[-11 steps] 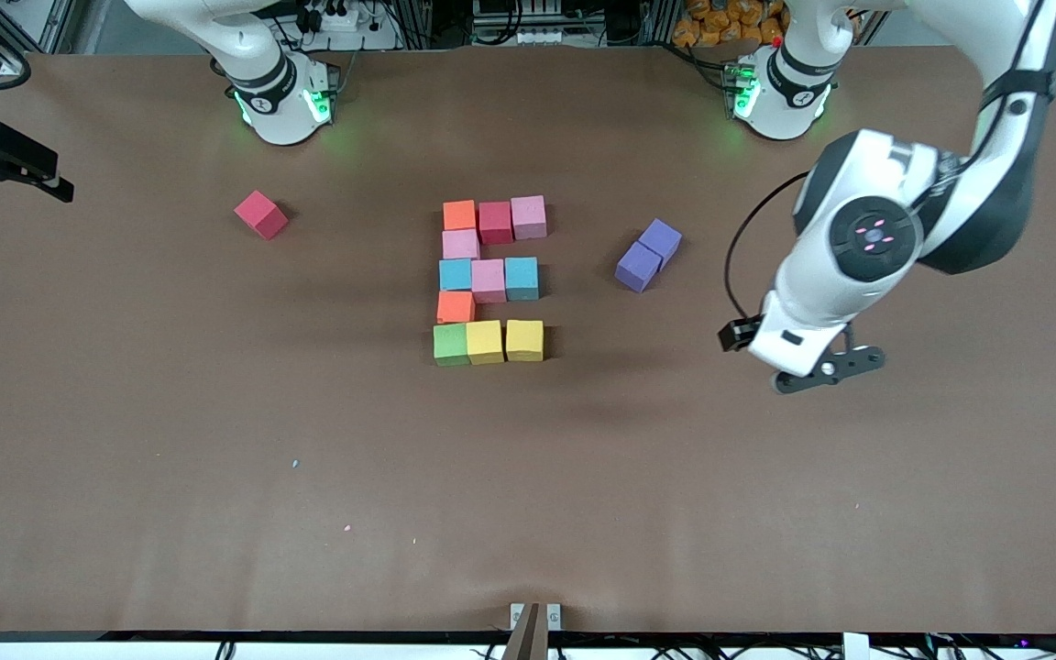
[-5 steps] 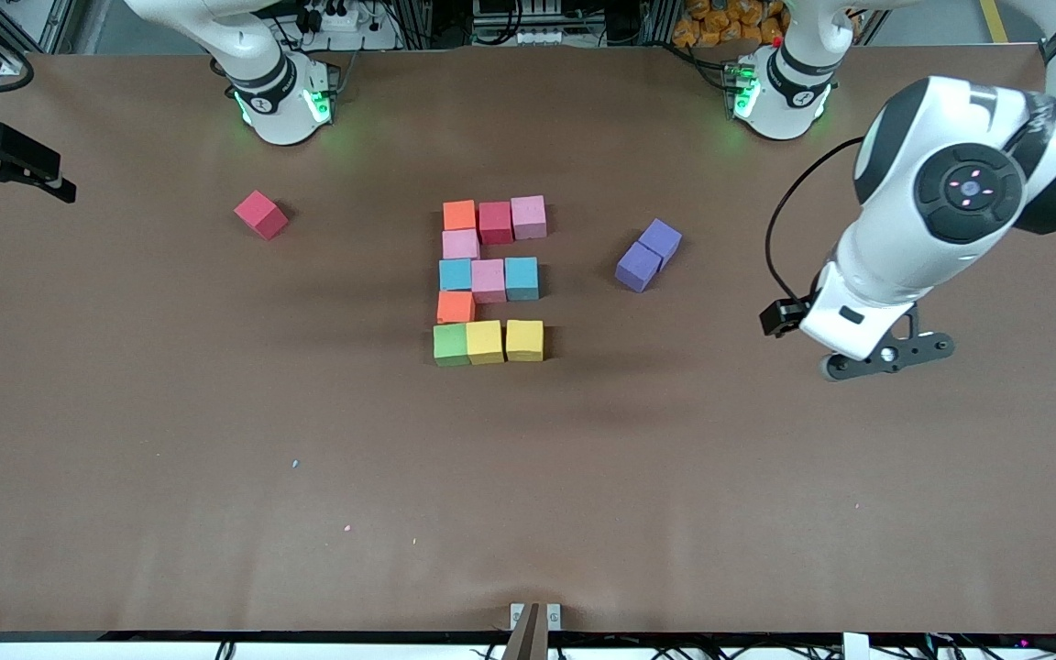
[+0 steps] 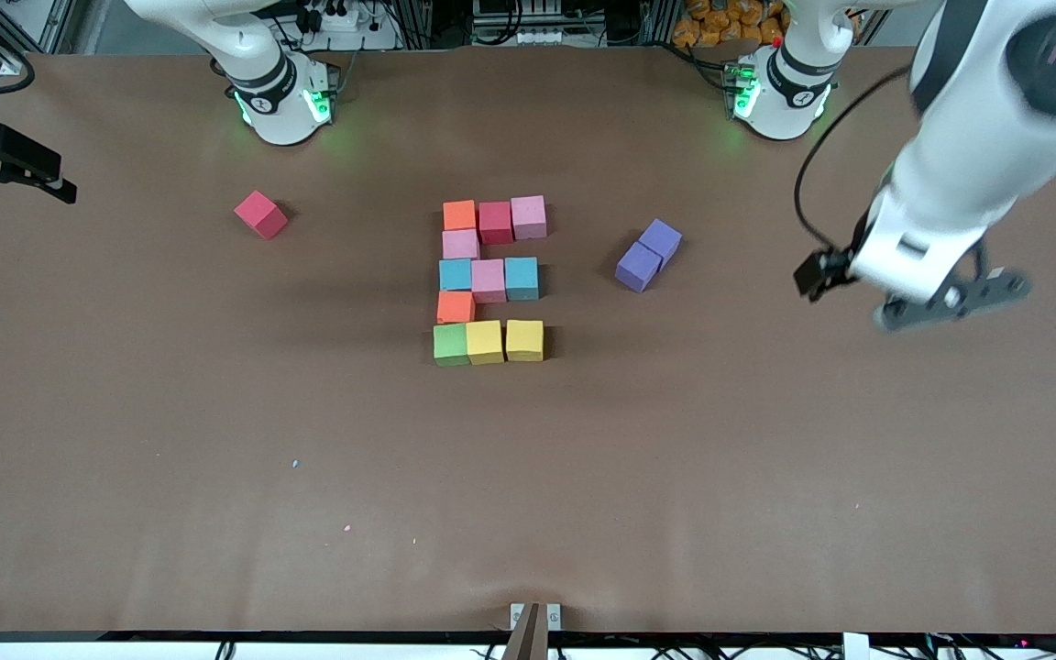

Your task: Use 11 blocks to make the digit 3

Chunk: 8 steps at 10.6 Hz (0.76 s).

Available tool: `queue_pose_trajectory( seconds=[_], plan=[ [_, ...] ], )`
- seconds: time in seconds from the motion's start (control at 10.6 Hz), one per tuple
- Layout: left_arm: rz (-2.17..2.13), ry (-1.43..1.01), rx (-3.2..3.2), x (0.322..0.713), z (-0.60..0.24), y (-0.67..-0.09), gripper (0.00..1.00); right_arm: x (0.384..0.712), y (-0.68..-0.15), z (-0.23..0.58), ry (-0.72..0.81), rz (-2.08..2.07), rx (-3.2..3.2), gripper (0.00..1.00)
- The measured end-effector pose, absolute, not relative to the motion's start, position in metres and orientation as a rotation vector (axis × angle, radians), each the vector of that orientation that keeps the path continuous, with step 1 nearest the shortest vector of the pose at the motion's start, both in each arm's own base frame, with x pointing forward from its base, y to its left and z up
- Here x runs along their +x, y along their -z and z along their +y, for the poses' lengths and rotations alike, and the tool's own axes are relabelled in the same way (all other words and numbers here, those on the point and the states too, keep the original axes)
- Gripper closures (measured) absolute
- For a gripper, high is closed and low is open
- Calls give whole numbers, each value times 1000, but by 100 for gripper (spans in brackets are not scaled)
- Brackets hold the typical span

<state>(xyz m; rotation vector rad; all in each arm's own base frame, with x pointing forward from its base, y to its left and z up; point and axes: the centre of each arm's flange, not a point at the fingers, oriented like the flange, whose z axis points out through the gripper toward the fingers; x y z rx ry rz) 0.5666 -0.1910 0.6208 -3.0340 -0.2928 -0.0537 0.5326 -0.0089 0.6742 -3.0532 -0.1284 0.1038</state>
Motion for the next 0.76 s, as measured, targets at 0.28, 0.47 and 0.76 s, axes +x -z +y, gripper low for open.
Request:
queue_pose_trajectory(
  seconds=[0.28,0.47,0.76],
  plan=[
    [-286,59,-3046,555,-195,-631,0,533,-674,-9,-105,-128,-3053,0],
    [-284,43,-3044,558,-195,-625,0,533,-674,-9,-105,-128,-3053,0],
    [-311,42,-3040,561,-185,-625,0,533,-674,-9,-105,-129,-3053,0]
  ],
)
